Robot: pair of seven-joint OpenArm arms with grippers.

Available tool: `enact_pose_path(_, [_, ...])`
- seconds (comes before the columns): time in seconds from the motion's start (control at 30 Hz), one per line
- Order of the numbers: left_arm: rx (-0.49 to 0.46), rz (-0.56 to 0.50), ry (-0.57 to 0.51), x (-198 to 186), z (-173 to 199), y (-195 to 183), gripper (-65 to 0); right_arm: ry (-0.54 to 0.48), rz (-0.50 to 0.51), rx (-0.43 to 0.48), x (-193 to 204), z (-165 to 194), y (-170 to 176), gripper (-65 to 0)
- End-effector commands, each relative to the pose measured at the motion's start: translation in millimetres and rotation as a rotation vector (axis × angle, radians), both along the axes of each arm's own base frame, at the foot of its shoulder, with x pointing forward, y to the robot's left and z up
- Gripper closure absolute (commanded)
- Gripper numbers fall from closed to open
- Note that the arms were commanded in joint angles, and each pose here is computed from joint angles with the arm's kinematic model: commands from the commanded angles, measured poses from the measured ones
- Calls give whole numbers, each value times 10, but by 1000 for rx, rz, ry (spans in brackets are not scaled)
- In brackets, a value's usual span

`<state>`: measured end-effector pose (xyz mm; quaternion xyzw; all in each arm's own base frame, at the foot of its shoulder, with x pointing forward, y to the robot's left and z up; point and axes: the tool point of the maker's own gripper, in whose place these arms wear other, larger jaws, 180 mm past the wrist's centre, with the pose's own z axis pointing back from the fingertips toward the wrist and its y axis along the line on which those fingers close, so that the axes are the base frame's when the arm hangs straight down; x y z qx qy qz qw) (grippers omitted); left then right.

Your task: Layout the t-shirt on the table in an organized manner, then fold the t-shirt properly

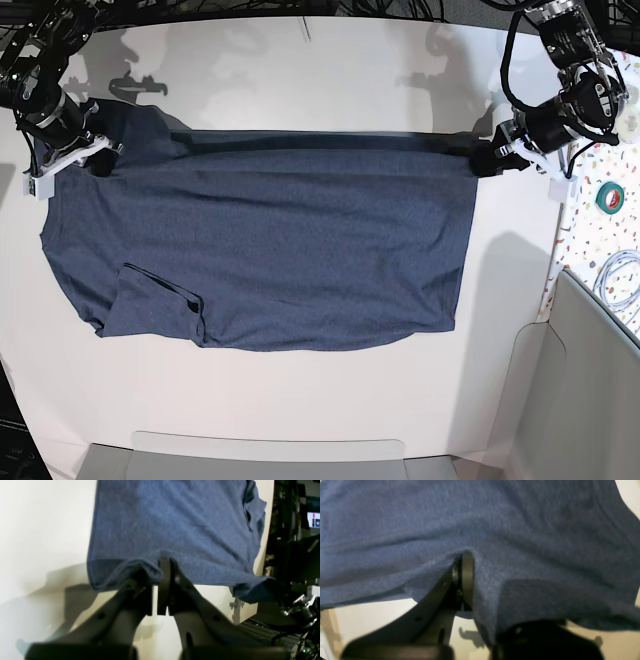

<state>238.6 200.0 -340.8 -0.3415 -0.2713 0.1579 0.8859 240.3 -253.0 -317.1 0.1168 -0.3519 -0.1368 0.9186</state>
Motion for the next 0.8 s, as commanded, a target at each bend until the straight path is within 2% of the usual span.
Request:
enact_pose_path(0.0, [1, -18, -10, 33, 33, -19, 0, -31, -6, -18, 66, 74, -58, 0])
enact_pose_path(0.23, [-51, -23, 86, -56, -248, -85, 0, 21, 16, 41, 158, -146, 32, 0])
enact_pose_path(0.5, [-52, -23, 61, 45, -192, -81, 0, -7, 76, 44, 345, -77, 192, 0])
enact_pose_path(0.77, [-52, -21, 52, 82, -168, -76, 0, 28, 139, -65, 535, -112, 278, 0])
